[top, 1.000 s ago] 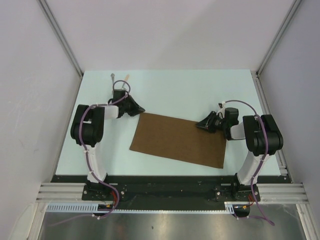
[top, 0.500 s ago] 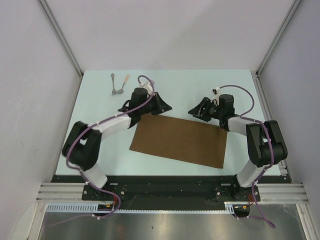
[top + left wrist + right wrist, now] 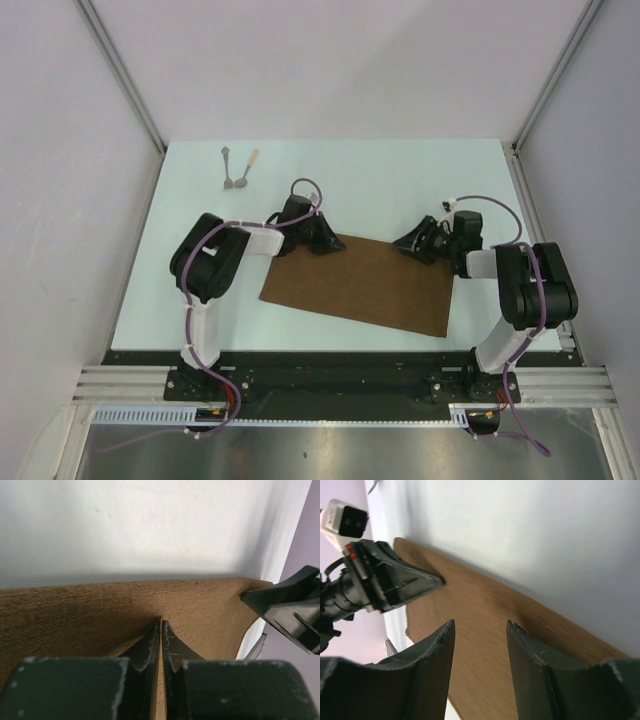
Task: Fold the napkin into a case and place the utensils inside
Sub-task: Smooth out the rectangle-folded napkin at the center of the board, then pick up the rectangle-folded napkin from the center of the board.
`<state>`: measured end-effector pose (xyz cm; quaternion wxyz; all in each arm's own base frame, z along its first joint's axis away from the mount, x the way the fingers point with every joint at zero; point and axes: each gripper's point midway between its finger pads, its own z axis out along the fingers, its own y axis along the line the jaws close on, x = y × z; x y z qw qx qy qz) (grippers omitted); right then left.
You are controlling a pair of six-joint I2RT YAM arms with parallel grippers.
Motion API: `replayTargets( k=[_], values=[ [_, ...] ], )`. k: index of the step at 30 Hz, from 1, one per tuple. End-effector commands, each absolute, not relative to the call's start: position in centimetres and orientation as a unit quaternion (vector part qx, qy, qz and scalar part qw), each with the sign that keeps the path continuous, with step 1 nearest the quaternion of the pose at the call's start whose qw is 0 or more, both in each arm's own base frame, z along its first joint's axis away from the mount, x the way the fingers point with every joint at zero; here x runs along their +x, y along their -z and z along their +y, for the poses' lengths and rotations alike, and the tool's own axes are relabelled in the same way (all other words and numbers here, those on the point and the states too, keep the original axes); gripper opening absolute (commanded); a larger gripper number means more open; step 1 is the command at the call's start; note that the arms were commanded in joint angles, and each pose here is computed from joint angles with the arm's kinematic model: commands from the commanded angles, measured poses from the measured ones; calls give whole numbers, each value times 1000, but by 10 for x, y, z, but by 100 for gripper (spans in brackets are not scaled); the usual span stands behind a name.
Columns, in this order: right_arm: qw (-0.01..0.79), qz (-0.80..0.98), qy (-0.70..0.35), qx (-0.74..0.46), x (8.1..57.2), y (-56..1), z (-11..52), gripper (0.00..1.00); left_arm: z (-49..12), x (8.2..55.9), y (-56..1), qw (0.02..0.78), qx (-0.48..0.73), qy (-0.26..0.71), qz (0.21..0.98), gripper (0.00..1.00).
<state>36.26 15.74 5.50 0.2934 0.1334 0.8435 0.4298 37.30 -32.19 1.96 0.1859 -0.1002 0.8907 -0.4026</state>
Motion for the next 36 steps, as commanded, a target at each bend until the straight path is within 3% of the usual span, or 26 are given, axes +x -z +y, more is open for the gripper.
replayTargets(
  k=[1,13,22,24,26,29,31,36],
  values=[
    [329,833,-427,124,361,-54,127,50,-302,363,7,153,-137,368,907,8],
    [303,827,-399,256,344,-15,49,50,-281,357,23,144,-161,349,912,8],
    [307,832,-309,342,351,-12,-23,51,-281,363,17,157,-148,343,914,8],
    [286,844,-261,371,340,-22,-30,57,-282,365,3,168,-138,338,916,9],
    [282,858,-165,396,329,-44,-49,72,-288,368,-18,180,-122,341,914,11],
    [292,870,-64,391,312,-73,-50,94,-295,370,-49,198,-105,357,907,24],
    [291,884,-23,365,303,-79,-41,100,-295,365,-61,199,-98,361,906,28],
    [216,920,-25,327,260,-61,2,98,-296,356,-121,245,-52,374,893,34]
  ],
)
